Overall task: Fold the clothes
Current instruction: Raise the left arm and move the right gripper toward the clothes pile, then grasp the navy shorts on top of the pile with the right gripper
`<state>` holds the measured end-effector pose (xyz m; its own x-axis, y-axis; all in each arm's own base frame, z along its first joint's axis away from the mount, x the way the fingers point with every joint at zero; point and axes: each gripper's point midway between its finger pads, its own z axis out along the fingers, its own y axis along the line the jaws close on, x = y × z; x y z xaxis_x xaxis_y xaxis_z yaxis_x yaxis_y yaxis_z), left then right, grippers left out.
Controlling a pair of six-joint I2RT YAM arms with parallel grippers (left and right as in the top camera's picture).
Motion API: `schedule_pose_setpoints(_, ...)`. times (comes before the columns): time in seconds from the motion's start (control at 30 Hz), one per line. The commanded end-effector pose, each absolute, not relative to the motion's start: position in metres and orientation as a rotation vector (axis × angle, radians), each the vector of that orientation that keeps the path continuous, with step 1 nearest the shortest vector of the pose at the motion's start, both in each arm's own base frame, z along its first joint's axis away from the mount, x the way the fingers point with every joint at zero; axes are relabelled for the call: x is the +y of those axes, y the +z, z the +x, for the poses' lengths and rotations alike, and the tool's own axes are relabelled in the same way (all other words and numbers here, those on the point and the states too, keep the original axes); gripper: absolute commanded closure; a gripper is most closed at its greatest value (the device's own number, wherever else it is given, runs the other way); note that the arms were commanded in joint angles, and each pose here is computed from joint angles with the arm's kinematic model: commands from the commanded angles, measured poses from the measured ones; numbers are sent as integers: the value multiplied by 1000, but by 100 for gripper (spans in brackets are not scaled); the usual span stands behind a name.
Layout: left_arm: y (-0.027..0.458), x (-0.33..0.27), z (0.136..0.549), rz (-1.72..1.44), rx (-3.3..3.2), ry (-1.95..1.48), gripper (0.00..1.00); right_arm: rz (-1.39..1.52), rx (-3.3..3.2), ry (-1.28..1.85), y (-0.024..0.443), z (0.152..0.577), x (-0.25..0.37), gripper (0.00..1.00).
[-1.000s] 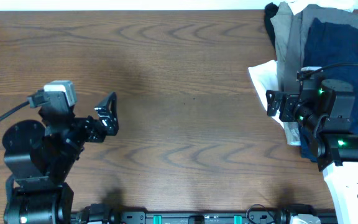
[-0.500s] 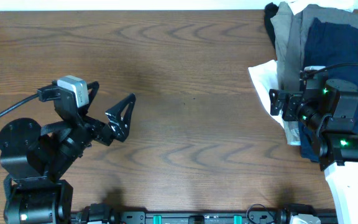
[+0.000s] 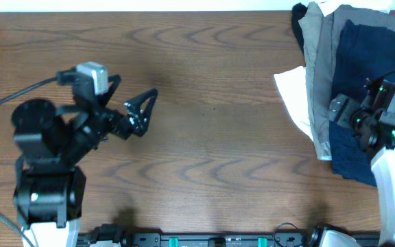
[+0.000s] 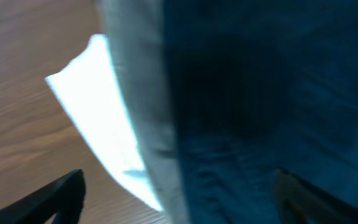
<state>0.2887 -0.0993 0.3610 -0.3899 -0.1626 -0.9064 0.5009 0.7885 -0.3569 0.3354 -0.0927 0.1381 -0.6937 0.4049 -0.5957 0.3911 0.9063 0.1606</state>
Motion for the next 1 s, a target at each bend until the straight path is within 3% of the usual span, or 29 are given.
schedule_pose_setpoints(0.0,359,-110,299,273,1857,-699,2,664,2406,1,137,344,-116,15)
schedule_pose_setpoints(0.13,340,-121,312,248,1925,-608,2,666,2469,-6,119,347,-122,24)
schedule_pose_setpoints(0.47,312,-134,323,223,2002,-331,2,571,2592,-2,78,355,-113,28)
schedule_pose_setpoints(0.87,269,-160,331,276,2103,-147,2,474,2560,15,61,388,-98,29)
schedule_pose_setpoints(0.97,259,-166,332,297,2126,-122,2,477,2574,4,54,388,-98,34)
